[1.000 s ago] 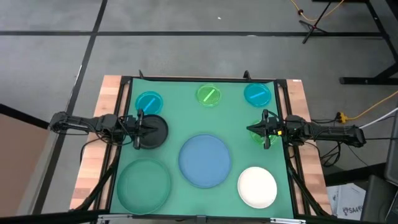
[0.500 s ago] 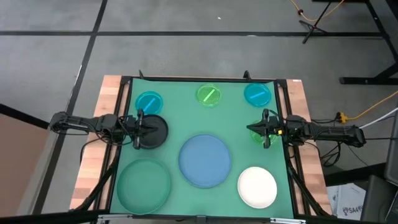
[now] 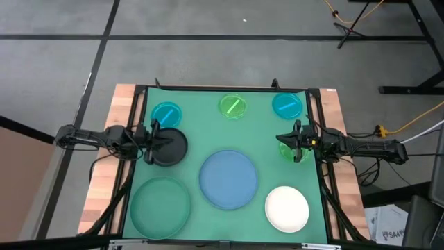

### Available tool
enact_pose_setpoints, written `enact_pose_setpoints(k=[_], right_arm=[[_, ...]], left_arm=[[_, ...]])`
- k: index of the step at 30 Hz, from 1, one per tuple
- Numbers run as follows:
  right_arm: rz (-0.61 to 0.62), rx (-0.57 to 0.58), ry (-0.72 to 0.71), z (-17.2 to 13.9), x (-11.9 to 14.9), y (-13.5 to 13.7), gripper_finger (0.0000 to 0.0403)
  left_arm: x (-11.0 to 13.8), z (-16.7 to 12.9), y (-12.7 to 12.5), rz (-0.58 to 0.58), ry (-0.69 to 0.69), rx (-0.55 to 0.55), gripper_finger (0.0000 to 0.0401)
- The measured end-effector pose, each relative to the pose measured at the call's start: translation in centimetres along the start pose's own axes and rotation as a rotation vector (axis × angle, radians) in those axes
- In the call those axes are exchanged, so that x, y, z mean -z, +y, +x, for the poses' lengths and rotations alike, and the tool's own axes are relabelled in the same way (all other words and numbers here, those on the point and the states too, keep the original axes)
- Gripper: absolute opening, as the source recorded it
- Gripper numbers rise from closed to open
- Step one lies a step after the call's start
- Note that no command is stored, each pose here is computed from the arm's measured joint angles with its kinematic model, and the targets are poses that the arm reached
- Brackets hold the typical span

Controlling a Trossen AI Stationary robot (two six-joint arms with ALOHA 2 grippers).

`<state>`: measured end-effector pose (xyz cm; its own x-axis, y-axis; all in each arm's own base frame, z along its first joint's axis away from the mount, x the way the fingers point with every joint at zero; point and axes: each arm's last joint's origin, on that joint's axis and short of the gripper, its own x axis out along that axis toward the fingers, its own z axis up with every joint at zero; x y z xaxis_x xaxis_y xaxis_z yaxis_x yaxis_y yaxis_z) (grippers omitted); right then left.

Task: Stack plastic plates
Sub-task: Stack the dark green plate on the dark blue plate

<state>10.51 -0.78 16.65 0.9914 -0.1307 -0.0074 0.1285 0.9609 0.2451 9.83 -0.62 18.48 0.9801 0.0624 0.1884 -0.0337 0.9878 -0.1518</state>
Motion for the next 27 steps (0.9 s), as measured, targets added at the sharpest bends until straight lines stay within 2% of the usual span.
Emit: enact_pose_setpoints(k=[3,9,17,27], right_arm=[[0.021,0.036,-0.038,0.0,-0.3,-0.1,0.0001],[0.022,0.028,-0.105,0.1,-1.0,0.1,0.0001],[0.006,0.095,-0.037,1.4,-2.0,0.3,0.0001],[-0.119,0.14,0.125,5.6,-4.0,1.1,0.0001]], left_arm=[[-0.3,0.0,0.1,-0.005,-0.031,-0.026,0.0013],[-0.1,0.1,0.2,0.027,-0.015,-0.075,0.0013],[0.1,0.4,0.2,0.056,0.002,-0.077,0.0013],[0.4,0.6,0.2,0.062,0.03,-0.108,0.0013]])
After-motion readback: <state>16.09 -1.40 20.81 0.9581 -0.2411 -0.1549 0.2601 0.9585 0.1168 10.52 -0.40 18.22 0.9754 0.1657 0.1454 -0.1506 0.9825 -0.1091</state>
